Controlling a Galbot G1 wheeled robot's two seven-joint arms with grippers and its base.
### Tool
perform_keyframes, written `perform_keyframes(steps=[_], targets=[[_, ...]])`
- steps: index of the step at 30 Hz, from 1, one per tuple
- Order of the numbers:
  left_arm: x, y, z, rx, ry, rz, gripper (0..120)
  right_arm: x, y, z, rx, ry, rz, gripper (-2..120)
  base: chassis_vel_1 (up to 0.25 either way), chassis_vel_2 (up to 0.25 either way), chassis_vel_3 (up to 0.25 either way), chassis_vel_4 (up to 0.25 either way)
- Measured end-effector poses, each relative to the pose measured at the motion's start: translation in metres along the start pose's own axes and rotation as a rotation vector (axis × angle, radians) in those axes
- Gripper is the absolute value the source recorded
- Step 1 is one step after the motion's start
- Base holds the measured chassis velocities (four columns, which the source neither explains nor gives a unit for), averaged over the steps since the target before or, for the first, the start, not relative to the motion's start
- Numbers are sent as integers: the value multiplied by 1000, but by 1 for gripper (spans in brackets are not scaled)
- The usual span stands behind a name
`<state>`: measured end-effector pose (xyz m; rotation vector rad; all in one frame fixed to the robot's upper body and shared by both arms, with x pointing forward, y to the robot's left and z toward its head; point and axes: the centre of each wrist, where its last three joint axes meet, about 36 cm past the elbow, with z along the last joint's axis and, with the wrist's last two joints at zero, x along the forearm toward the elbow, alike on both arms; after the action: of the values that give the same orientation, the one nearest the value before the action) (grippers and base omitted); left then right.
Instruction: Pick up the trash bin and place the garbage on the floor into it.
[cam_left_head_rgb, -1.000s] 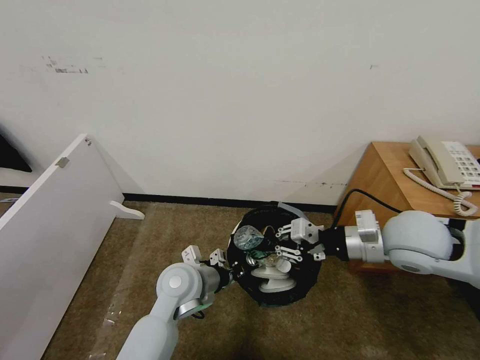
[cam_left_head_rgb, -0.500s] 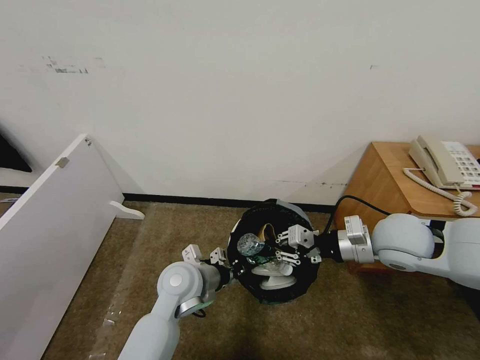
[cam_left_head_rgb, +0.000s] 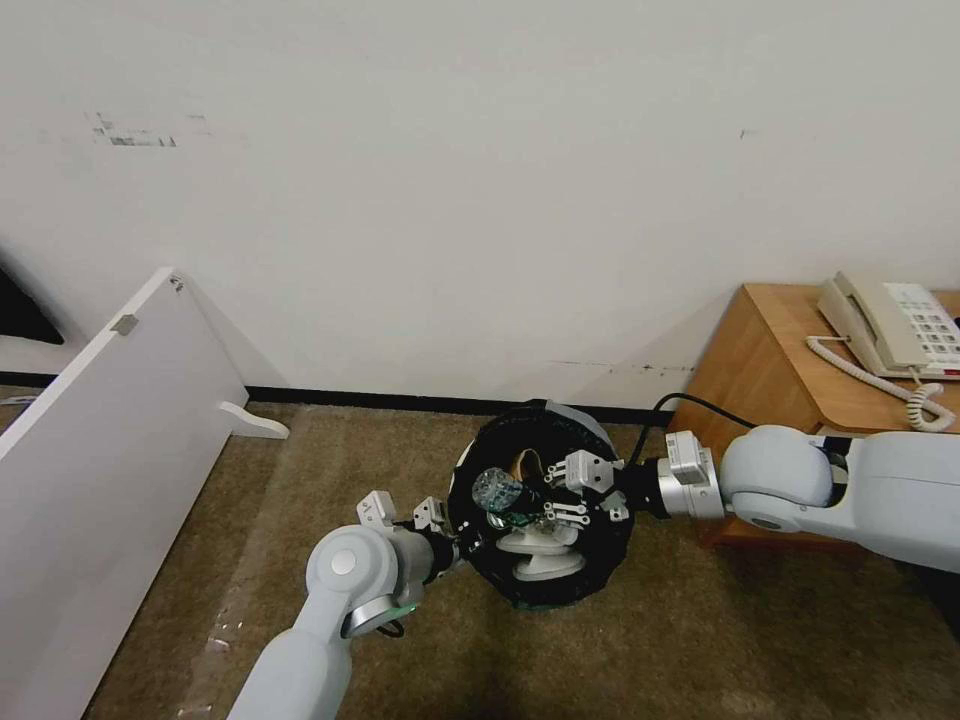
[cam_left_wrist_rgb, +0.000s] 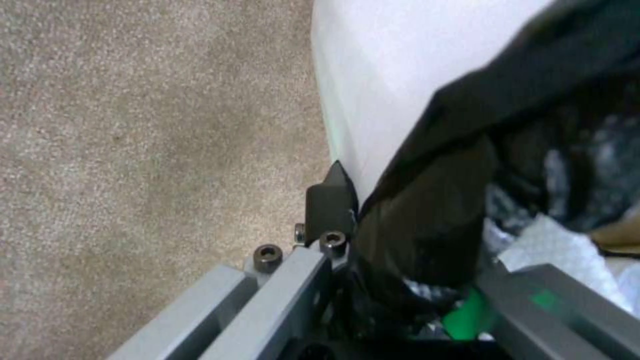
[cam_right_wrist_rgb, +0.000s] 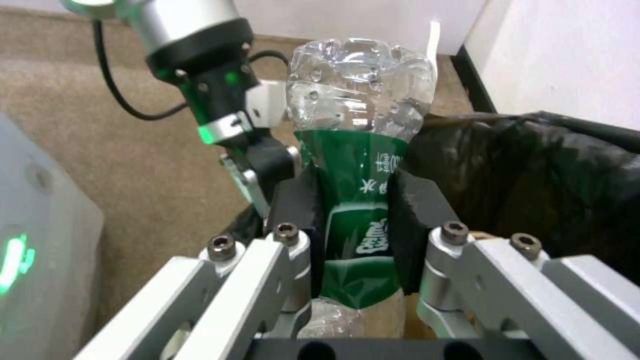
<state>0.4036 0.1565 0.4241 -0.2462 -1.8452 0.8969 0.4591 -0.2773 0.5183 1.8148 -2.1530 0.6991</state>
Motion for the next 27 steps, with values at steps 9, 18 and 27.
perform_keyframes(steps=[9,18,27], targets=[[3,2,-2,0,-3,1,0,-8,-9,7,10,5,-6,20,0,0,0,0],[3,2,-1,4,-3,6,0,-5,-10,8,13,11,3,20,0,0,0,0],[2,1,1,6,-5,7,0,5,-9,13,16,31,20,45,0,0,0,0]])
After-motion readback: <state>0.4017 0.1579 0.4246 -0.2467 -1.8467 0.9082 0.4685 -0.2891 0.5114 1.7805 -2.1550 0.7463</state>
